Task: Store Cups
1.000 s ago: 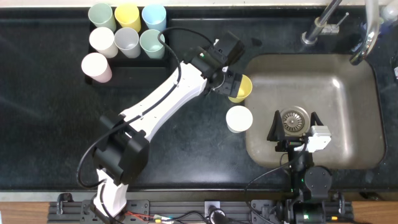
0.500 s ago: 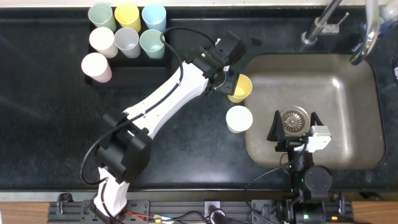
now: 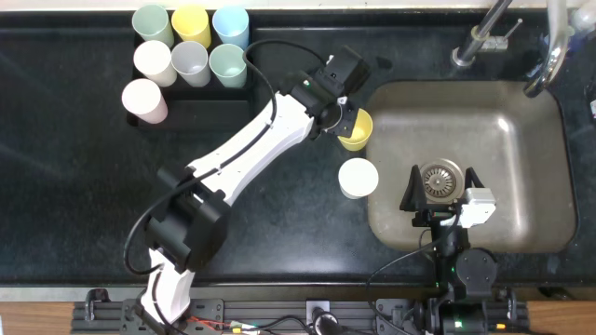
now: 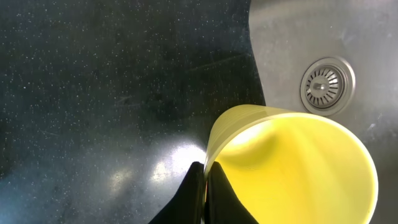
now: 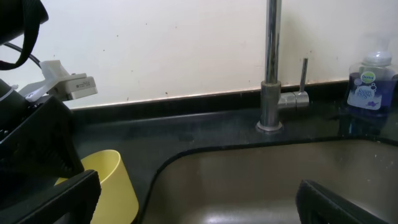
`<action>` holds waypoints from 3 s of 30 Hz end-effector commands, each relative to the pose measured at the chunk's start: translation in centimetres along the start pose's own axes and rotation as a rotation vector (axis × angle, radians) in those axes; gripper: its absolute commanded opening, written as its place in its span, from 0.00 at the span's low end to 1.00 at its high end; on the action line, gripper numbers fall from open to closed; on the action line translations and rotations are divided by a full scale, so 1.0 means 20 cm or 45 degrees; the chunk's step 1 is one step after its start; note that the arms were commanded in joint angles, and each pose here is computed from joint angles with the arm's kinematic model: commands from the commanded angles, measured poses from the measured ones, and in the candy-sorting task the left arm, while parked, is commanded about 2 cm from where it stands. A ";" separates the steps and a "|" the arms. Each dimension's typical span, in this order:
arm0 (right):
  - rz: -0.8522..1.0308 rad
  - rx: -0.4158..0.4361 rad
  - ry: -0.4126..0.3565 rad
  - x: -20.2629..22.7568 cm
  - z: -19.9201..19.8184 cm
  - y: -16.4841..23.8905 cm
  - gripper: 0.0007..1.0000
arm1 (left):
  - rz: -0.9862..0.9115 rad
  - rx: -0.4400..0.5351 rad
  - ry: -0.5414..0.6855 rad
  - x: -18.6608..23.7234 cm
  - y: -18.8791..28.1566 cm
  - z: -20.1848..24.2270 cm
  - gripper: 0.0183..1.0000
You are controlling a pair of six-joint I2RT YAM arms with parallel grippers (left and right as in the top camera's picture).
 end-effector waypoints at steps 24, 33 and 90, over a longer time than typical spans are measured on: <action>0.002 -0.011 -0.010 0.02 0.00 0.00 1.00 | -0.015 -0.316 1.228 0.48 1.07 1.08 0.02; 0.002 -0.011 -0.010 0.02 0.00 0.00 1.00 | 0.068 -0.371 1.462 0.67 0.94 1.28 0.02; 0.001 -0.011 -0.010 0.02 0.00 0.00 1.00 | 0.032 -0.591 1.529 0.56 0.53 1.48 0.02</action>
Point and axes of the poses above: each gripper's point midway between its finger pads, its own y axis back along the fingers, its own z axis along the line the jaws close on, x = y × z, the point moved 3 cm from there along y, back along the fingers, and after that the axes turned 13 degrees about -y, right-handed, at the moved point
